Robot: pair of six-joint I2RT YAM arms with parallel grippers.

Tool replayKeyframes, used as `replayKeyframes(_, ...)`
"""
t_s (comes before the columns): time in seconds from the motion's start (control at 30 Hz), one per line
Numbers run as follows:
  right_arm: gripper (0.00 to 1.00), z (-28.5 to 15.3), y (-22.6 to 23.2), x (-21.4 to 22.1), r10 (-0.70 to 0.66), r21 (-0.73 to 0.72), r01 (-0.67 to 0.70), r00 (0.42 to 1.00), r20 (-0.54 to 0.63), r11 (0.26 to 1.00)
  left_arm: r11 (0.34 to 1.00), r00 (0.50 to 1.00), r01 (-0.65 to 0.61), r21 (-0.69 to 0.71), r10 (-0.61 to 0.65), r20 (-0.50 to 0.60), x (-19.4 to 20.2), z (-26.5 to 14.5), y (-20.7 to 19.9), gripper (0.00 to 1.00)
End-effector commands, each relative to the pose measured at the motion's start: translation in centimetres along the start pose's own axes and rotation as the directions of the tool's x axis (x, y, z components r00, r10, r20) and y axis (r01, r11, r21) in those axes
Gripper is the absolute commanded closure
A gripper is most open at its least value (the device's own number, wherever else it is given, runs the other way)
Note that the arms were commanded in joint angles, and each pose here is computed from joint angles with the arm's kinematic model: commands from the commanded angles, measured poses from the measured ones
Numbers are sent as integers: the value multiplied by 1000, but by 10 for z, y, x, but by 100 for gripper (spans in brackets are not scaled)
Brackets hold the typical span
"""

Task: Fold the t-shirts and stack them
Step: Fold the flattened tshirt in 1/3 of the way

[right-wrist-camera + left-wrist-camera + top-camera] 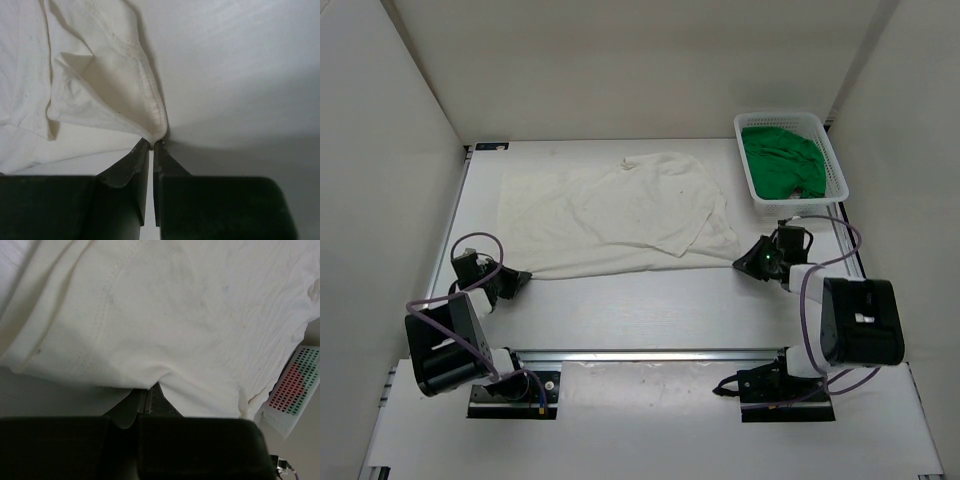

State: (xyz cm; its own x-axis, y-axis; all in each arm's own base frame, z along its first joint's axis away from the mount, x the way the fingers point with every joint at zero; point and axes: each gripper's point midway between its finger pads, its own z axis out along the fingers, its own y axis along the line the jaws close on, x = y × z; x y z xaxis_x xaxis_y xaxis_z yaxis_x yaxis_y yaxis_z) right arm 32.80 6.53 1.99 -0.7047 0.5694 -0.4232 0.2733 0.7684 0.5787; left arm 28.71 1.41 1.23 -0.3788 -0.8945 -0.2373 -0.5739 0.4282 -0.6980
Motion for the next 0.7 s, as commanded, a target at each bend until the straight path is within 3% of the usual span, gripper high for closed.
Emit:
replayKeyframes(0.0,100,-18,-16,11,33,31,-34,998,50,999,998,1000,-24,-52,24,13,-3,-4,8,100)
replayKeyframes(0.3,100,-63,-38,56,23,70,-29,996,81,997,990,992,-126,-68,126,-3,24,-30,18,100)
replayKeyframes(0.33,100,-67,-39,56,20,84,-29,995,98,996,988,990,-137,-74,139,21,24,-34,20,98)
replayKeyframes(0.37,99,-69,-42,55,25,103,-37,993,116,994,987,987,-148,-55,151,50,22,-38,17,89)
replayKeyframes(0.4,87,-73,-36,50,8,88,-21,990,138,996,986,984,-162,-44,164,71,22,-41,14,78)
replayKeyframes(0.5,66,-79,-24,36,-10,59,0,987,158,998,978,974,-206,-23,207,92,17,-47,-1,66)
replayKeyframes(0.67,66,-91,29,29,-116,-35,125,974,193,992,943,938,-323,79,308,157,5,-61,-58,55)
